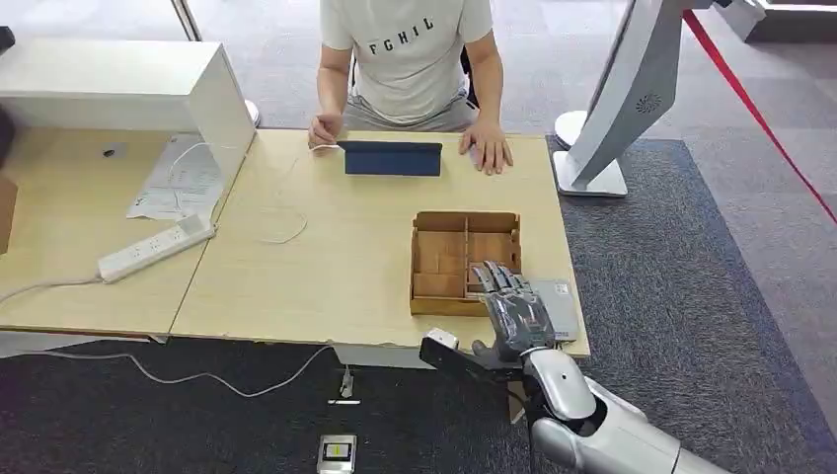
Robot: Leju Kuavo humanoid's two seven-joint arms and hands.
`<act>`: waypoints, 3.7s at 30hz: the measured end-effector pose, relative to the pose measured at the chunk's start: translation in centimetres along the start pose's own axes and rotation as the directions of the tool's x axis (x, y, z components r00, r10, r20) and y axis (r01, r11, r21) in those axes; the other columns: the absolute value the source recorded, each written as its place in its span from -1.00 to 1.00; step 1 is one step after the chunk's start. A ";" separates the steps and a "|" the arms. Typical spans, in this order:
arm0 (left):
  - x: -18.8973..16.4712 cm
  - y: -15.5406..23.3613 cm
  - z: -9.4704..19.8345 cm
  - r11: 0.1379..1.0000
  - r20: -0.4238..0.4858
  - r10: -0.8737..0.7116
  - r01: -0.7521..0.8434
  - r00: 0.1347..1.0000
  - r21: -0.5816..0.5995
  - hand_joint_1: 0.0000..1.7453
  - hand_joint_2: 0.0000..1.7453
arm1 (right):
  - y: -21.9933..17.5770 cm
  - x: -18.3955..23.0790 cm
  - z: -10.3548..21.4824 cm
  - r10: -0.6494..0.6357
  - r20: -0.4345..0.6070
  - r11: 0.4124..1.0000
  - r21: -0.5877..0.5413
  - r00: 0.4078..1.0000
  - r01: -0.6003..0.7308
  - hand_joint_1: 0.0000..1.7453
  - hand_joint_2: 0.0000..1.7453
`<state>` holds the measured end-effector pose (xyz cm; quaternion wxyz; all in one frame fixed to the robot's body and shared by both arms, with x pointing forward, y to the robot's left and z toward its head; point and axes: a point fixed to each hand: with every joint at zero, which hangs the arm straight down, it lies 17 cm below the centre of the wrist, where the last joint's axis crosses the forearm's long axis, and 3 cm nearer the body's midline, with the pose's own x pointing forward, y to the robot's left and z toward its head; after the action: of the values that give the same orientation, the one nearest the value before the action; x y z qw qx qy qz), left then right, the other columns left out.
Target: Pass the card to the sensor for recognition and then transmit it.
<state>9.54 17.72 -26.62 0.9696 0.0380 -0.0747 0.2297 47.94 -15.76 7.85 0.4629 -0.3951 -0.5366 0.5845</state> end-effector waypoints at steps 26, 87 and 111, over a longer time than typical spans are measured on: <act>-0.7 -0.2 0.0 0.999 -0.043 -0.036 0.036 0.998 -0.011 -1.00 -1.00 | 0.2 -0.1 -2.6 -0.021 0.028 1.000 -0.009 0.999 0.021 -1.00 1.00; 0.1 -0.4 0.1 0.999 0.001 -0.037 0.037 0.999 -0.021 -1.00 -1.00 | 0.5 -5.1 -3.5 0.064 -0.097 0.998 0.025 0.993 -0.062 -1.00 1.00; 0.1 -0.4 0.1 0.999 0.002 -0.036 0.036 0.999 -0.020 -1.00 -1.00 | 1.0 -3.7 -3.1 0.058 -0.044 0.997 0.047 0.997 -0.056 -1.00 1.00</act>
<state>9.79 17.39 -26.57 0.9739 0.0297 -0.0770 0.2115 51.78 -18.49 6.39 0.4670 -0.4130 -0.5010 0.6003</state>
